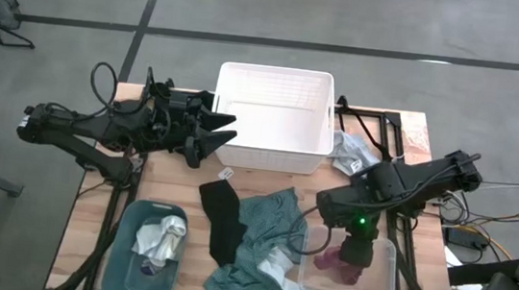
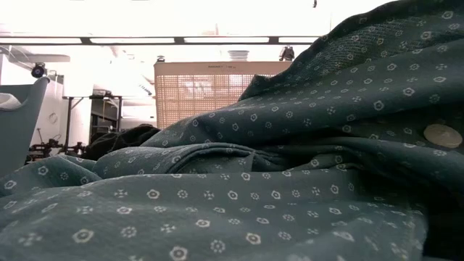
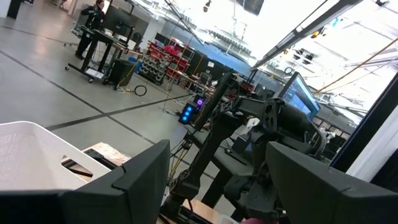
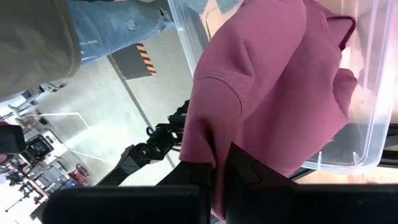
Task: Pick & Place Cloths
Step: Put the red underwear into the transparent bin
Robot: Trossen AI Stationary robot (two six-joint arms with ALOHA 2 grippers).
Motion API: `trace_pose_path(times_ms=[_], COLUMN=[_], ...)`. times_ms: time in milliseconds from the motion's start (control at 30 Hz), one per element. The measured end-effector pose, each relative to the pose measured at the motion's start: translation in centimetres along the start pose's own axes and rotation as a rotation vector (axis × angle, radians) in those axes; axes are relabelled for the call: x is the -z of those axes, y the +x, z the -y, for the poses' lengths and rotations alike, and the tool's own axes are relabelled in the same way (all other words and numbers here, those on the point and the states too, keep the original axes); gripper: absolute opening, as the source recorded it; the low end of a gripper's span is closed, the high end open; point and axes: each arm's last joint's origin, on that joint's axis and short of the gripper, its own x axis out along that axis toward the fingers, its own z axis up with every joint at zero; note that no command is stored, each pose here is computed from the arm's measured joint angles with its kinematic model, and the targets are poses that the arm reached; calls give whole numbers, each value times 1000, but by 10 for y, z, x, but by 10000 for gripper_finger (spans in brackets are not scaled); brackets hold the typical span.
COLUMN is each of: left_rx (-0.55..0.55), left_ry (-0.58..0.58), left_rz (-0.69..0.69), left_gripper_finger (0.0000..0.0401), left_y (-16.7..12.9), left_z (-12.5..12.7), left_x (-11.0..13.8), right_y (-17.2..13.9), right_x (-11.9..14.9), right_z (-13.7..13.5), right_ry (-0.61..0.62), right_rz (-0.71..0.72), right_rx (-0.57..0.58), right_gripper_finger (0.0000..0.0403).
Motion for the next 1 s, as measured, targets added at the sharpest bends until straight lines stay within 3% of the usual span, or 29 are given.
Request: trace_pose_path(times_ms=[1000], left_rx=[-1], left_ry=[1], left_rz=[-2], left_gripper_finger=[271], left_y=[0], left_z=[0], left_x=[0], right_y=[58], right_x=[-21], right_z=[41], right_ry=[15], right_rz=[-152], right_rx=[122], right_gripper_finger=[9])
